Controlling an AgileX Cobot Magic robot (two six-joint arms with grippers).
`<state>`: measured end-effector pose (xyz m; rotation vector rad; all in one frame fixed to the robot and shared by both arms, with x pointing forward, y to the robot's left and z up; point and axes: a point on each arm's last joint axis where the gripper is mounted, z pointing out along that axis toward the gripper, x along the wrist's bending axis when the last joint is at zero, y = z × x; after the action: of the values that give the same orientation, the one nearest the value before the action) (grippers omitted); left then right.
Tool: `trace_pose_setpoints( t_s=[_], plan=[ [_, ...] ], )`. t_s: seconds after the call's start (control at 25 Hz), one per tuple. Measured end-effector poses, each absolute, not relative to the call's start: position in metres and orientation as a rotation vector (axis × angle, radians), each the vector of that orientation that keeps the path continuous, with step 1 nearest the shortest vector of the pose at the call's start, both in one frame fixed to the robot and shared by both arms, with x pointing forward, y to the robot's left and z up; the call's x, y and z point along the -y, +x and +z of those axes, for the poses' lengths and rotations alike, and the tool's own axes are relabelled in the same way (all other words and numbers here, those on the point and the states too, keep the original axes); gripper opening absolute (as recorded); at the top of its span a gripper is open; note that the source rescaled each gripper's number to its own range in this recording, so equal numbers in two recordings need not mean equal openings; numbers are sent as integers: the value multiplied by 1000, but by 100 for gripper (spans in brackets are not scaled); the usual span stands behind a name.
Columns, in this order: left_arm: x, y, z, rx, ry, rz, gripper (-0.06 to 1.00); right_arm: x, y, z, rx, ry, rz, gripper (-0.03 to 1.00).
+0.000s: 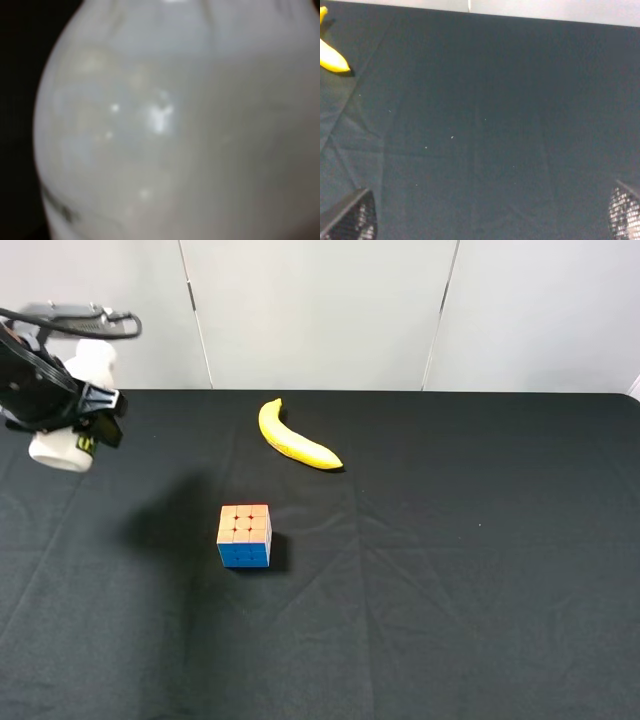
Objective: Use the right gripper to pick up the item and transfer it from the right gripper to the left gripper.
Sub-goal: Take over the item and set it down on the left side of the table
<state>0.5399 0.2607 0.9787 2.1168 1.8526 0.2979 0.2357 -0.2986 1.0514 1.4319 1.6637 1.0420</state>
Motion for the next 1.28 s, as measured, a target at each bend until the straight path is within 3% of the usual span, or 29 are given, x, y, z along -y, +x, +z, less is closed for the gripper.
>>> trace_pose_setpoints(
  t_s=[0.56,1.28],
  plan=[
    [-261,535,912,-2000,2226,84,3,299,236,1051,-1664,1432,1042,100],
    [-262,532,904,-1989,2207,122,3,299,236,1051,-1664,1432,1042,100]
  ],
)
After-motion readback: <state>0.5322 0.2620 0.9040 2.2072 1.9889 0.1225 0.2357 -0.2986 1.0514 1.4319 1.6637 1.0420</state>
